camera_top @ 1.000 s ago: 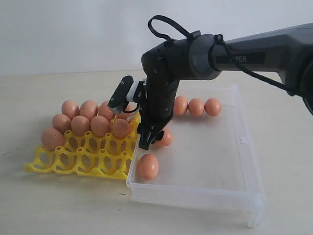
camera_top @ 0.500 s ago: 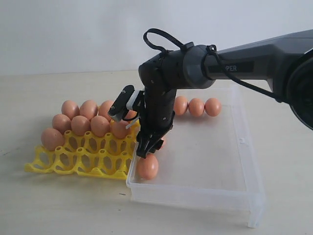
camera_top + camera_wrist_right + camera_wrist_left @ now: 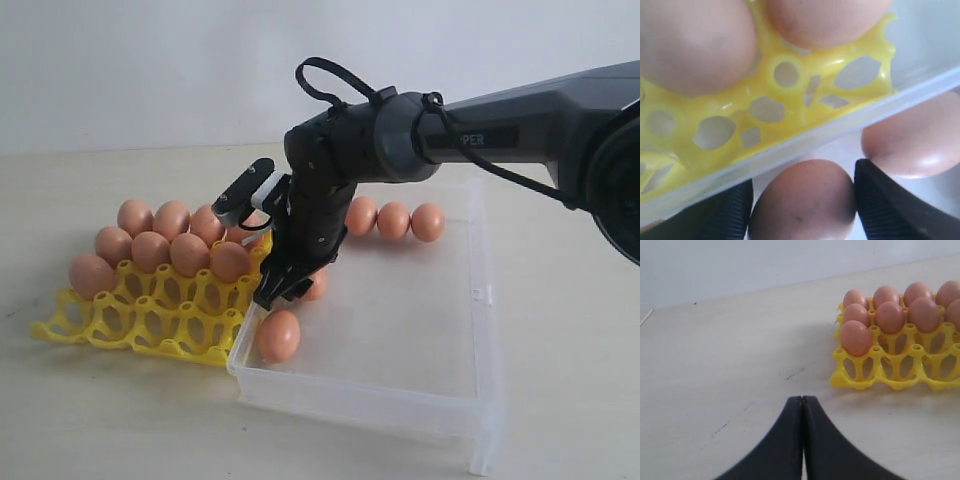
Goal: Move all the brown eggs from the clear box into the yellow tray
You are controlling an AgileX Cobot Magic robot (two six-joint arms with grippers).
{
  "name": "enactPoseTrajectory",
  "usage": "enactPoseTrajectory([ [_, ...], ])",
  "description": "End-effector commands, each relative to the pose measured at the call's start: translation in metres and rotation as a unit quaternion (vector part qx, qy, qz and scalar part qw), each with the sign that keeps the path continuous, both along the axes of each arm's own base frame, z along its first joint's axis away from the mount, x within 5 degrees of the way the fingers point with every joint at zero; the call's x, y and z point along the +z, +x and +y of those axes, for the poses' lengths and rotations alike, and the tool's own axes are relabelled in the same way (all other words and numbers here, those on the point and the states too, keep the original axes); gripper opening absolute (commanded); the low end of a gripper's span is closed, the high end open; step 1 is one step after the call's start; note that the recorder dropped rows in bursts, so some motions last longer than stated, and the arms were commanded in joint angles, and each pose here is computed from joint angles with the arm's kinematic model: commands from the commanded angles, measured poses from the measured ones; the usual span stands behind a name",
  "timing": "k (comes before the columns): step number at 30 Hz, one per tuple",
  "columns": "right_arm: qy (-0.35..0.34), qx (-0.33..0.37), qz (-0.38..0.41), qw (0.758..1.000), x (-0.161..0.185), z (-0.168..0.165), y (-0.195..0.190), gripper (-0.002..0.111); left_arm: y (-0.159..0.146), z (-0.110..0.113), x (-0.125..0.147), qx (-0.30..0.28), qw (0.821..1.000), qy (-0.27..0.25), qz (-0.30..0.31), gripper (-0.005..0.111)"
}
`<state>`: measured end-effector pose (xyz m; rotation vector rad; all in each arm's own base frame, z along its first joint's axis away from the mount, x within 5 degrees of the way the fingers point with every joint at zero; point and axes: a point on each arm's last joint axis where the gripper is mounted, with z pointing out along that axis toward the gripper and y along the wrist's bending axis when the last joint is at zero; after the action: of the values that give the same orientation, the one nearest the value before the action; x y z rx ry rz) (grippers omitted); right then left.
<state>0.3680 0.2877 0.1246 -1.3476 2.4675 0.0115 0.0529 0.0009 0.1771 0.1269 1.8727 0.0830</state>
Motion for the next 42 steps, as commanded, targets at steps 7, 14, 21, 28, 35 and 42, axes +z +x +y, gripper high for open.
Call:
enactPoseTrajectory([
  [7, 0.031, -0.019, -0.002, 0.999, 0.002, 0.004, 0.000, 0.000, 0.000, 0.000, 0.002, -0.002, 1.000, -0.003, -0.008, 0.000],
  [14, 0.058, -0.024, -0.019, 0.998, 0.024, 0.006, 0.000, 0.000, 0.000, 0.000, 0.002, -0.002, 1.000, -0.003, -0.008, 0.000],
  [21, 0.110, -0.025, -0.070, 0.991, 0.066, 0.007, 0.000, 0.000, 0.000, 0.000, 0.002, -0.002, 1.000, -0.003, -0.008, 0.000],
  [28, 0.189, -0.047, -0.077, 0.978, 0.094, 0.013, -0.004, 0.000, 0.000, 0.000, 0.002, -0.002, 1.000, -0.003, -0.008, 0.000],
  [35, 0.303, 0.031, -0.091, 0.948, 0.114, 0.052, -0.026, 0.000, 0.000, 0.000, 0.002, -0.002, 1.000, -0.003, -0.008, 0.000],
  [42, 0.365, 0.093, -0.115, 0.919, 0.094, 0.095, -0.047, 0.000, 0.000, 0.000, 0.002, -0.002, 1.000, -0.003, -0.008, 0.000],
])
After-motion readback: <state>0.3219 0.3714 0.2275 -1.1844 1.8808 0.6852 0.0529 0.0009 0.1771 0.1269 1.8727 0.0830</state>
